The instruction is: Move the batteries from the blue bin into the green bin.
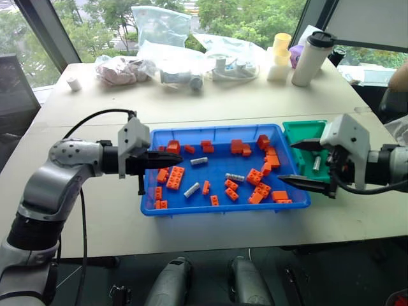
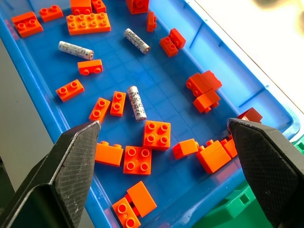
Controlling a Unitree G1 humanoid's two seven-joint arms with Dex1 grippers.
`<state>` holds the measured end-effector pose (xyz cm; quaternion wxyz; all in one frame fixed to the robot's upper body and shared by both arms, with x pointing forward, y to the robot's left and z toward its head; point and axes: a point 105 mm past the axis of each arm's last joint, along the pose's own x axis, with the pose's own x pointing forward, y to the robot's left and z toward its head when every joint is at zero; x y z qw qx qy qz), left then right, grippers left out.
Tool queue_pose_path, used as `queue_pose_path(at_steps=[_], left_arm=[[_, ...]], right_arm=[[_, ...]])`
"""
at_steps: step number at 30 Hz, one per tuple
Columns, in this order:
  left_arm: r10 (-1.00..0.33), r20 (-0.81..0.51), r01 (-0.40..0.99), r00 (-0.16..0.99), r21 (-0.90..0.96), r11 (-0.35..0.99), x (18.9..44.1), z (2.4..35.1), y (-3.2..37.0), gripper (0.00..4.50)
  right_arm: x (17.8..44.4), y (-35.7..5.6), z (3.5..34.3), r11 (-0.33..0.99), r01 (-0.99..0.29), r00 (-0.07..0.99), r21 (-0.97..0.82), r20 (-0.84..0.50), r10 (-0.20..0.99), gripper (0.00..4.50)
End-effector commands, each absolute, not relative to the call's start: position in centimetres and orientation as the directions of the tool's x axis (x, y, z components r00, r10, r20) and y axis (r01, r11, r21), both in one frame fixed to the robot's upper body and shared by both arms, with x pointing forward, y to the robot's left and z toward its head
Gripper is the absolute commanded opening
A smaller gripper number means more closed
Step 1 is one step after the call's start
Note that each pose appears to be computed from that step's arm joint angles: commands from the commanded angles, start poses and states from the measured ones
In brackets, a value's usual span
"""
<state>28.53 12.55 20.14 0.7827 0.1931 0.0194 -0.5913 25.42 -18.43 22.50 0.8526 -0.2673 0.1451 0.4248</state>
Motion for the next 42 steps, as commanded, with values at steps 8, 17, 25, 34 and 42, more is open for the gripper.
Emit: queue_pose_path(at_steps=[8, 17, 25, 34, 42], left_arm=[[-0.924, -0.233, 0.923, 0.303, 0.314, 0.224, 28.1, 21.8, 12.5, 0.00], [-0.922, -0.229, 0.919, 0.313, 0.319, 0.233, 28.1, 22.0, 12.6, 0.00], [-0.921, -0.224, 0.916, 0.318, 0.323, 0.238, 28.2, 22.1, 12.6, 0.00], [-0.914, -0.226, 0.910, 0.337, 0.328, 0.255, 28.7, 22.2, 13.2, 0.00], [-0.905, -0.230, 0.901, 0.359, 0.339, 0.271, 28.5, 22.3, 13.6, 0.00]], right_arm=[[25.6, -17.6, 22.9, 0.472, -0.806, 0.591, -0.357, -0.453, 0.667, 4.44], [26.0, -16.9, 22.8, 0.450, -0.819, 0.573, -0.357, -0.450, 0.685, 4.44], [26.6, -15.1, 22.3, 0.370, -0.859, 0.505, -0.354, -0.459, 0.731, 4.44], [28.4, -8.1, 19.9, 0.146, -0.942, 0.276, -0.301, -0.455, 0.846, 4.44], [30.8, -3.4, 16.2, -0.109, -0.934, 0.119, -0.339, -0.585, 0.802, 4.44]])
